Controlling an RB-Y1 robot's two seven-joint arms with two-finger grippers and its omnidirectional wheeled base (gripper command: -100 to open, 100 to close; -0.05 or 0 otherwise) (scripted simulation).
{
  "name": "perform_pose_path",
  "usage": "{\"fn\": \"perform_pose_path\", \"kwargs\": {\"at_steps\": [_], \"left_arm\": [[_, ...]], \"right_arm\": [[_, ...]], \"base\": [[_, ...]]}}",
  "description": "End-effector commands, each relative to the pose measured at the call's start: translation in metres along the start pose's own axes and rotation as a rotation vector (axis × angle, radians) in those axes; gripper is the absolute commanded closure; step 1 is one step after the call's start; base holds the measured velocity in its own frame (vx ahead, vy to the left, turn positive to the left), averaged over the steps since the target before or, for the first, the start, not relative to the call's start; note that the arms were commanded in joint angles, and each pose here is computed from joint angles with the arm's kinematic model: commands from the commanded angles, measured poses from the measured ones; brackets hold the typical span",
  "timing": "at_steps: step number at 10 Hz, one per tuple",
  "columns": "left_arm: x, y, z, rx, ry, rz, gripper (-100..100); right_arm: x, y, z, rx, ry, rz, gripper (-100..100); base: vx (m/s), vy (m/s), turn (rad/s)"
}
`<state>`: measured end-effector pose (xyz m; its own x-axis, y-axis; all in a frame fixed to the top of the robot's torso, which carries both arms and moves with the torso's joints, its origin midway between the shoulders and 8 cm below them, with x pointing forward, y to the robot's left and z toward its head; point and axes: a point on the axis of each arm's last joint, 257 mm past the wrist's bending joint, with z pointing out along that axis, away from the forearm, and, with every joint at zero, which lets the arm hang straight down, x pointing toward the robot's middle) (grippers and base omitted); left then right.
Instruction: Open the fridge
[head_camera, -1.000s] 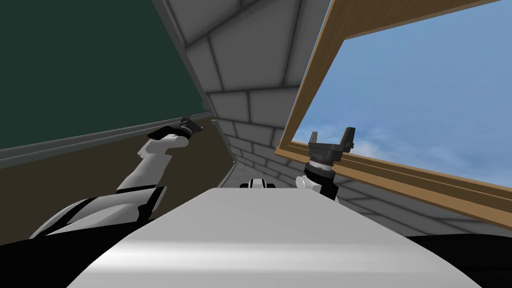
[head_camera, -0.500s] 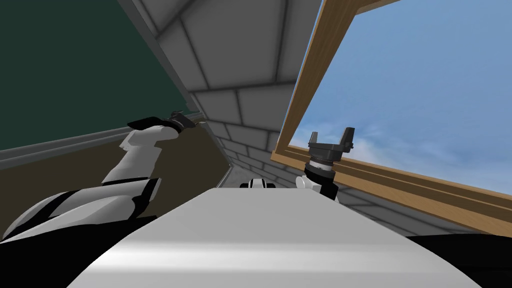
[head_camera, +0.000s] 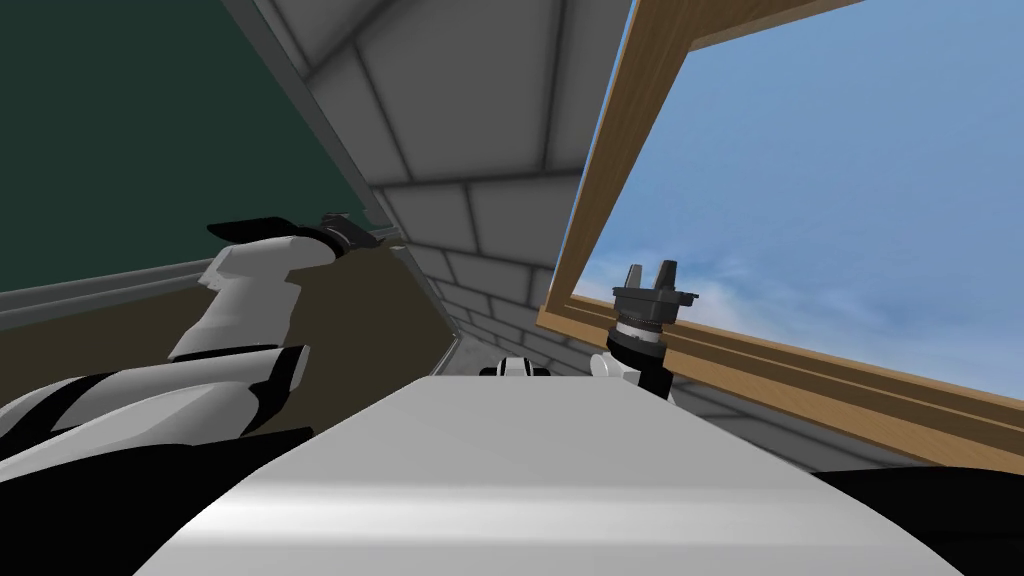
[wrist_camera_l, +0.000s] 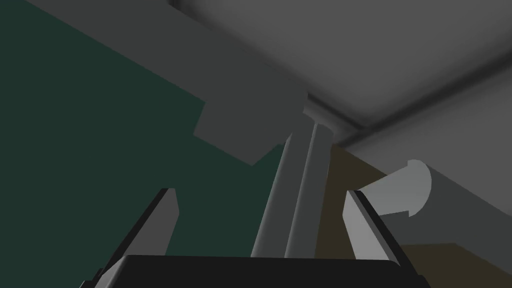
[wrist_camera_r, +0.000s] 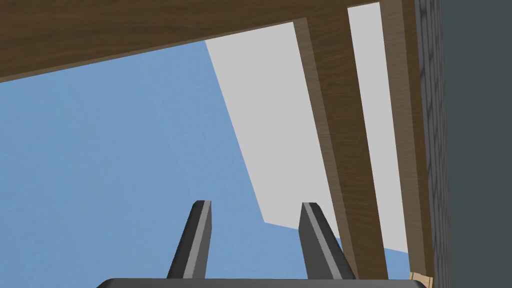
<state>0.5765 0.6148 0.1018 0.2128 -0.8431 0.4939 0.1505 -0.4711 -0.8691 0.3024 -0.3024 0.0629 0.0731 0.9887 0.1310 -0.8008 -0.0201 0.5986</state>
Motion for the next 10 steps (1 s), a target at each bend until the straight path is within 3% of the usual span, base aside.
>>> {"fn": "perform_pose_path", "kwargs": {"at_steps": [1,4,5,8,9,10], "left_arm": [[-0.002,-0.022,0.001,-0.001,-0.015,-0.044,-100],[-0.005,-0.014,0.003,-0.004,-0.017,-0.042,-100],[-0.005,-0.014,0.003,-0.004,-0.017,-0.043,100],[0.038,0.006,0.002,-0.05,0.071,-0.048,100],[0.038,0.006,0.002,-0.05,0.071,-0.048,100],[0.053,0.014,0.0,-0.066,0.1,-0.05,100]], "right_arm": [[0.001,-0.002,-0.001,0.006,0.001,0.002,0],[0.003,-0.002,-0.003,0.008,0.006,0.006,0],[0.003,0.0,-0.003,0.003,0.006,0.005,0],[0.003,0.001,-0.002,-0.002,0.007,0.005,0],[0.004,0.001,-0.002,-0.002,0.007,0.006,0],[0.003,0.001,-0.002,-0.002,0.007,0.005,0]], "base": [[0.083,-0.058,-0.041],[0.032,0.045,-0.036],[-0.022,0.008,-0.029],[-0.209,-0.036,-0.036],[-0.198,-0.071,-0.055],[-0.18,-0.045,-0.033]]}}
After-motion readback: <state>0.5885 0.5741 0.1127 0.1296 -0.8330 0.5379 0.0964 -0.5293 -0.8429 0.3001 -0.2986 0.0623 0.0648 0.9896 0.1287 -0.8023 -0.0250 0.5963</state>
